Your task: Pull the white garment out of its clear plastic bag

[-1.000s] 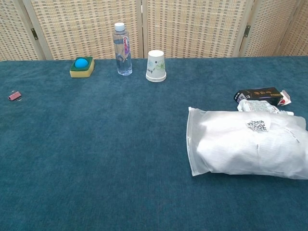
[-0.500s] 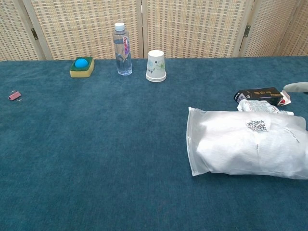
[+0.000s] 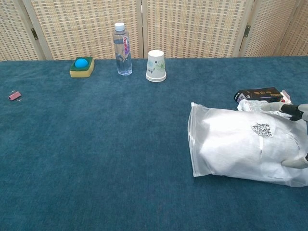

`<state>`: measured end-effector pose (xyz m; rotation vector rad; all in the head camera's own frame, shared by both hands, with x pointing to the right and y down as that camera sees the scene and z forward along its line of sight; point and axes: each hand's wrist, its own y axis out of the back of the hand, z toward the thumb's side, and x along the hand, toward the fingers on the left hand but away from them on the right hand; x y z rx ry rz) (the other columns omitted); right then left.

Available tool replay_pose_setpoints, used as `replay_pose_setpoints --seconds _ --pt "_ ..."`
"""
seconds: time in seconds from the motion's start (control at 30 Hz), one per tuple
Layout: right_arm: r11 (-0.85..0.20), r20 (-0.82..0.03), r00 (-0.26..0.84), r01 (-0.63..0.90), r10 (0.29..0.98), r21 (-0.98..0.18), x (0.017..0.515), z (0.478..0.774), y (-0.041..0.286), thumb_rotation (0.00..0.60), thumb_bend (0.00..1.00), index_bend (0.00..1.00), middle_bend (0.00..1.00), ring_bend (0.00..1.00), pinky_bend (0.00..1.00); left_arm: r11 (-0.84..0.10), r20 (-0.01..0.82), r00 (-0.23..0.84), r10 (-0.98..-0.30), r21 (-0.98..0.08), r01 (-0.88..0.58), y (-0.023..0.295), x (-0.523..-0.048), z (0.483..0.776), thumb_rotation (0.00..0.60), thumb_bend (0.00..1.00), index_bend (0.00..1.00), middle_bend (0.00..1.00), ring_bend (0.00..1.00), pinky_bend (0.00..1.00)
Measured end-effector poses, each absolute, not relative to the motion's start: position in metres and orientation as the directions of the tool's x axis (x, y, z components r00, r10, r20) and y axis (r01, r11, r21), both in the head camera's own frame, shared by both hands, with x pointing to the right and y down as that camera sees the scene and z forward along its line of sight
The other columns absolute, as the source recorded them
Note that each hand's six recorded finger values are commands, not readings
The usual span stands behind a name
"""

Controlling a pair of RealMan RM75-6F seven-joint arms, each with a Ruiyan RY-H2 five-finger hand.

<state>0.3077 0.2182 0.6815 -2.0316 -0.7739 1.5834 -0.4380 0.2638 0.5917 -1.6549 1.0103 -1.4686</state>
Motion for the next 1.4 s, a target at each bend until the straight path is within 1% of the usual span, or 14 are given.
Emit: replay_pose_setpoints --seconds 0.1,0.2,0.23,0.3,0.33,0.43,0.47,0.6,0.67,0.8,1.03,1.17,1.3,1.4 --pt "-0.748 -0.723 0.193 0.157 0.663 -0.644 0.304 0.691 0.212 0.6 0.0 0.0 0.03 0.01 0.18 -0.462 0.458 0.058 -0.887 -0.881 -0.102 0.265 -0.437 0.593 0.6 0.32 0.41 0.53 0.48 0.66" --pt "-0.749 -0.72 0.21 0.157 0.662 -0.643 0.298 0.698 0.205 0.6 0.0 0.0 0.13 0.09 0.23 -0.469 0.466 0.058 -0.883 -0.878 -0.099 0.266 -0.436 0.594 0.6 0.32 0.41 0.53 0.48 0.66" --pt "-0.75 -0.717 0.219 0.157 0.661 -0.643 0.295 0.7 0.202 0.6 0.02 0.02 0.17 0.13 0.25 -0.47 0.467 0.058 -0.883 -0.877 -0.097 0.266 -0.437 0.594 0.6 0.32 0.41 0.53 0.48 0.66" --pt "-0.748 -0.712 0.232 0.157 0.662 -0.644 0.29 0.703 0.198 0.6 0.14 0.1 0.27 0.2 0.31 -0.47 0.466 0.056 -0.883 -0.878 -0.097 0.266 -0.437 0.594 0.6 0.32 0.41 0.53 0.48 0.66" --pt "-0.747 -0.709 0.24 0.154 0.664 -0.647 0.288 0.703 0.196 0.6 0.18 0.13 0.29 0.23 0.34 -0.47 0.466 0.056 -0.883 -0.877 -0.098 0.266 -0.437 0.593 0.6 0.32 0.41 0.53 0.48 0.66" --pt "-0.742 -0.698 0.259 0.146 0.667 -0.655 0.282 0.704 0.194 0.6 0.33 0.25 0.39 0.33 0.46 -0.472 0.469 0.055 -0.882 -0.876 -0.1 0.267 -0.438 0.593 0.6 0.32 0.41 0.53 0.48 0.66" --pt "-0.739 -0.695 0.263 0.144 0.67 -0.658 0.281 0.704 0.193 0.6 0.38 0.3 0.44 0.39 0.51 -0.472 0.469 0.055 -0.881 -0.876 -0.1 0.267 -0.437 0.594 0.6 0.32 0.41 0.53 0.48 0.66" --pt "-0.722 -0.673 0.276 0.141 0.686 -0.678 0.277 0.701 0.19 0.6 0.51 0.48 0.6 0.55 0.67 -0.472 0.468 0.063 -0.882 -0.876 -0.099 0.267 -0.436 0.594 0.6 0.32 0.41 0.53 0.48 0.66" --pt "-0.708 -0.657 0.282 0.143 0.699 -0.692 0.275 0.699 0.188 0.6 0.55 0.53 0.64 0.6 0.71 -0.47 0.465 0.068 -0.882 -0.877 -0.098 0.266 -0.435 0.594 0.6 0.32 0.41 0.53 0.48 0.66" --pt "-0.665 -0.607 0.297 0.163 0.737 -0.729 0.273 0.69 0.182 0.6 0.58 0.6 0.7 0.65 0.77 -0.461 0.455 0.081 -0.887 -0.882 -0.097 0.263 -0.431 0.592 0.6 0.32 0.41 0.53 0.48 0.66" --pt "-0.541 -0.453 0.352 0.21 0.819 -0.815 0.267 0.659 0.166 0.6 0.61 0.62 0.71 0.66 0.78 -0.422 0.411 0.113 -0.904 -0.901 -0.101 0.252 -0.422 0.585 0.6 0.32 0.39 0.53 0.49 0.69" --pt "-0.47 -0.361 0.396 0.226 0.845 -0.853 0.259 0.639 0.157 0.6 0.61 0.62 0.7 0.66 0.78 -0.391 0.373 0.155 -0.915 -0.915 -0.105 0.238 -0.41 0.579 0.6 0.32 0.32 0.54 0.51 0.81" --pt "-0.422 -0.283 0.451 0.246 0.847 -0.873 0.245 0.622 0.151 0.6 0.61 0.62 0.7 0.66 0.78 -0.357 0.329 0.21 -0.921 -0.927 -0.116 0.22 -0.391 0.573 0.6 0.32 0.28 0.6 0.56 0.86" --pt "-0.391 -0.225 0.491 0.266 0.841 -0.881 0.232 0.609 0.148 0.6 0.61 0.62 0.7 0.66 0.78 -0.333 0.292 0.255 -0.922 -0.933 -0.133 0.206 -0.373 0.568 0.6 0.3 0.27 0.69 0.62 0.89"
